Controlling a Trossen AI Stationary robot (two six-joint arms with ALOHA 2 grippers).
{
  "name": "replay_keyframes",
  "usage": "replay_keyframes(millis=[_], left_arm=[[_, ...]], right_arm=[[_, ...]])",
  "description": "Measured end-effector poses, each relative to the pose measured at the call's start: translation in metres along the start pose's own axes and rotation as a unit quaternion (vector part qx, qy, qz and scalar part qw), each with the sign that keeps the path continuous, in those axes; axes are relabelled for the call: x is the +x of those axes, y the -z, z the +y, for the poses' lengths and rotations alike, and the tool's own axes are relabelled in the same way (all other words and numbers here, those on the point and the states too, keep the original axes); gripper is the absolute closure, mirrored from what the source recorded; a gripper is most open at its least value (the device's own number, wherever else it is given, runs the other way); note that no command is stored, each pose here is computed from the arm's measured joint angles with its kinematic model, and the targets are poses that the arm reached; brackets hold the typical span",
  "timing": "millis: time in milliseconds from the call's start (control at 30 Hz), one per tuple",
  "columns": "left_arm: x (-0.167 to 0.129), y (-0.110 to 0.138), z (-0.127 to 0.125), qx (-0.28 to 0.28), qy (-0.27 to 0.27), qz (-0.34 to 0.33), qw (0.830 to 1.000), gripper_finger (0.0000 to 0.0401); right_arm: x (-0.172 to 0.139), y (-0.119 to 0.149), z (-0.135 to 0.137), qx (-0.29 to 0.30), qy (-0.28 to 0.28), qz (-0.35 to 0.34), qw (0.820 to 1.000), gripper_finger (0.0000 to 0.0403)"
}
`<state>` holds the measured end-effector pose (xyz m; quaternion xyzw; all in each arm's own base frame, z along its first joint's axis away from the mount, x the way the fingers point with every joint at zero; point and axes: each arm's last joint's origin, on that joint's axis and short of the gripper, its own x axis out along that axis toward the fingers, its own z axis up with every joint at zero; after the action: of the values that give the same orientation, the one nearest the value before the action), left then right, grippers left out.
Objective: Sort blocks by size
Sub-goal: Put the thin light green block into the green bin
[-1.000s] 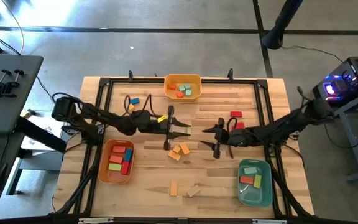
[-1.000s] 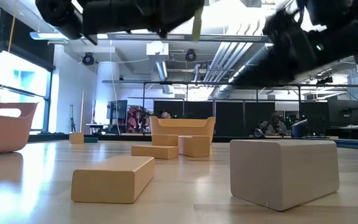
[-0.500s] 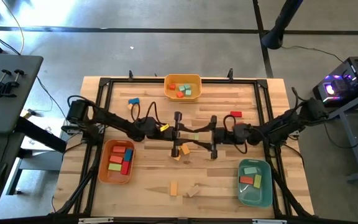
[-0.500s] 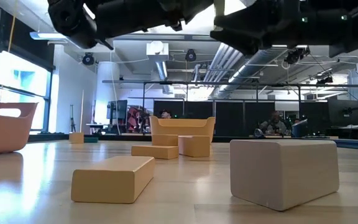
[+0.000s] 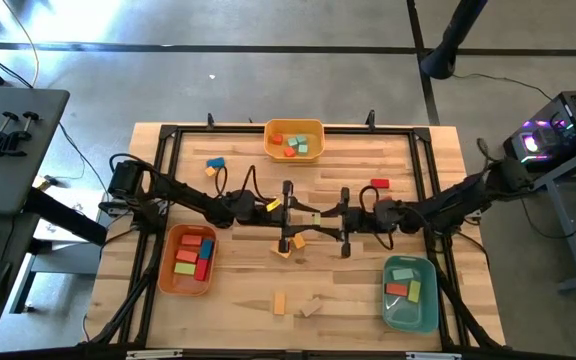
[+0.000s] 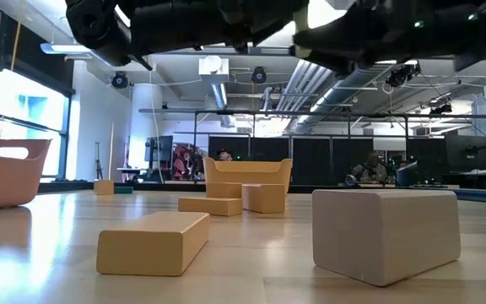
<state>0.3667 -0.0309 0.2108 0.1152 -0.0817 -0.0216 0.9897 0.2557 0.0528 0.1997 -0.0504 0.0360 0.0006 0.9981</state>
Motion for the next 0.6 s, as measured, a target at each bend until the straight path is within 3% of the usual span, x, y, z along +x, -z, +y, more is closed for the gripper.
replay_keyframes(millis=[200,300,467,600], left_arm=[[0.000,0.007,0.001,0.002,-0.011,0.036,0.999,0.0218],[-0.001,0.011,0.000,0.005,-0.014,0.062,0.998,0.0217],[-0.001,0.015,-0.001,0.002,-0.009,0.082,0.997,0.0216],[-0.001,0.016,-0.001,0.003,-0.008,0.087,0.996,0.0216]], right_arm=[[-0.038,-0.012,0.011,0.018,0.014,0.117,0.993,0.0275],[-0.065,-0.021,0.019,0.074,-0.007,0.219,0.973,0.0275],[-0.108,-0.031,0.040,0.185,-0.013,0.416,0.890,0.0275],[-0.131,-0.040,0.067,0.273,-0.037,0.536,0.798,0.0275]])
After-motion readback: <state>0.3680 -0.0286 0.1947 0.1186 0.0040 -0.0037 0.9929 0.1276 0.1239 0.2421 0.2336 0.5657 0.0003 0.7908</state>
